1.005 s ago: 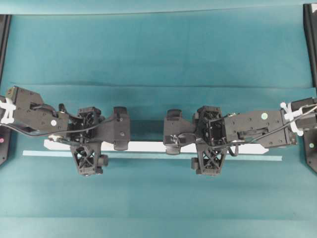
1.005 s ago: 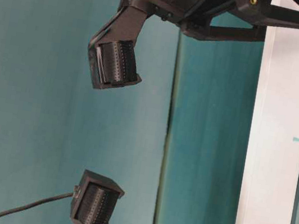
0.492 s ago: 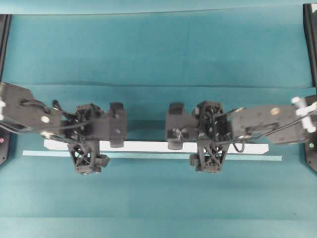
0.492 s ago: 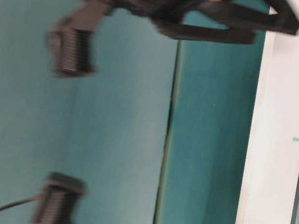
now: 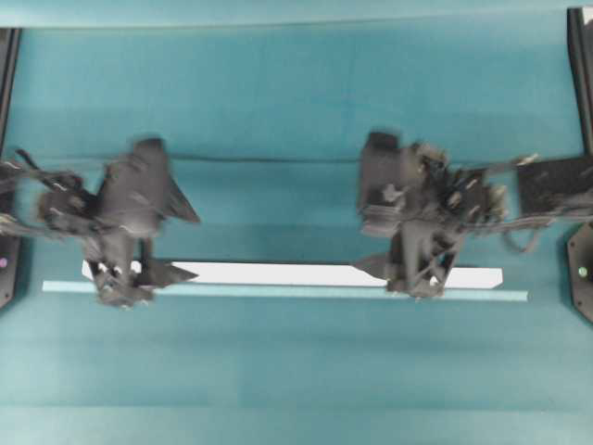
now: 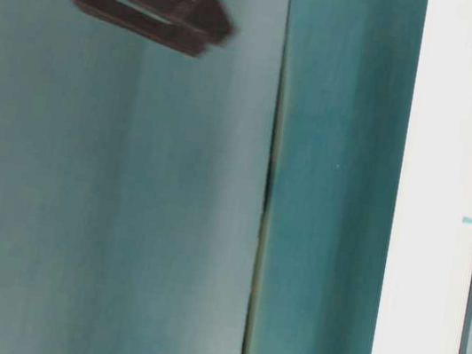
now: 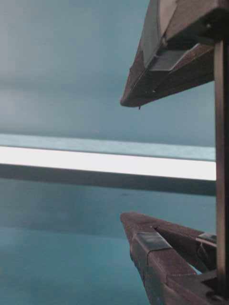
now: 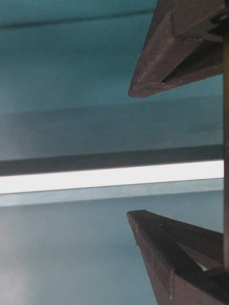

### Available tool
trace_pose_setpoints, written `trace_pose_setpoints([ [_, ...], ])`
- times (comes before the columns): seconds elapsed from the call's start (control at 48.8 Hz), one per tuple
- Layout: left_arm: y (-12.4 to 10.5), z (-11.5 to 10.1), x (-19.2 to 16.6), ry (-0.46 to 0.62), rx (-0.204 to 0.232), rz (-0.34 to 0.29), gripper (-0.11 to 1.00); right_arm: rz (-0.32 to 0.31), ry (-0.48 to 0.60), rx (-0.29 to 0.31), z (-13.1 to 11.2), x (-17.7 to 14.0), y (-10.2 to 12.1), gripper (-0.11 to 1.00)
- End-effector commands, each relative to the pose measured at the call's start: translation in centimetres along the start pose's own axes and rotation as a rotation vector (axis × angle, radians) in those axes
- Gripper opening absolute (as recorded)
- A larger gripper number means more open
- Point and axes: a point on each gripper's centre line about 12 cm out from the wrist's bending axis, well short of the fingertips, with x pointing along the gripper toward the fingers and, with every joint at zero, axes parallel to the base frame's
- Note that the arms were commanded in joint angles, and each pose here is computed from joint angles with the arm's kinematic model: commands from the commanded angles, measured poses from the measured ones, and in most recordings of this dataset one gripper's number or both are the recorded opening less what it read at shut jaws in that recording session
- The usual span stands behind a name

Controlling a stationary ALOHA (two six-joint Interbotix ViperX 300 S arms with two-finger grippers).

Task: Lift a wooden board with both hands.

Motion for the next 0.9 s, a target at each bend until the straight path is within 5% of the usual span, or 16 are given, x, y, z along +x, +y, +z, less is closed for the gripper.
trace_pose_setpoints([
  [0.0, 0.0, 1.1, -2.3, -0.085, -0.003, -0.008, 0.98, 0.0, -0.056, 0.0, 0.7, -1.3, -0.1, 0.94],
  [0.492, -0.1, 3.1, -8.6, -0.409, -0.008, -0.037, 0.98, 0.027, -0.396, -0.013, 3.5, -7.9, -0.1, 0.94],
  [0.882, -0.2, 4.0, -12.0, -0.597, -0.017, -0.056, 0.98, 0.05, -0.643, -0.007, 2.4, -13.0, -0.4, 0.94],
])
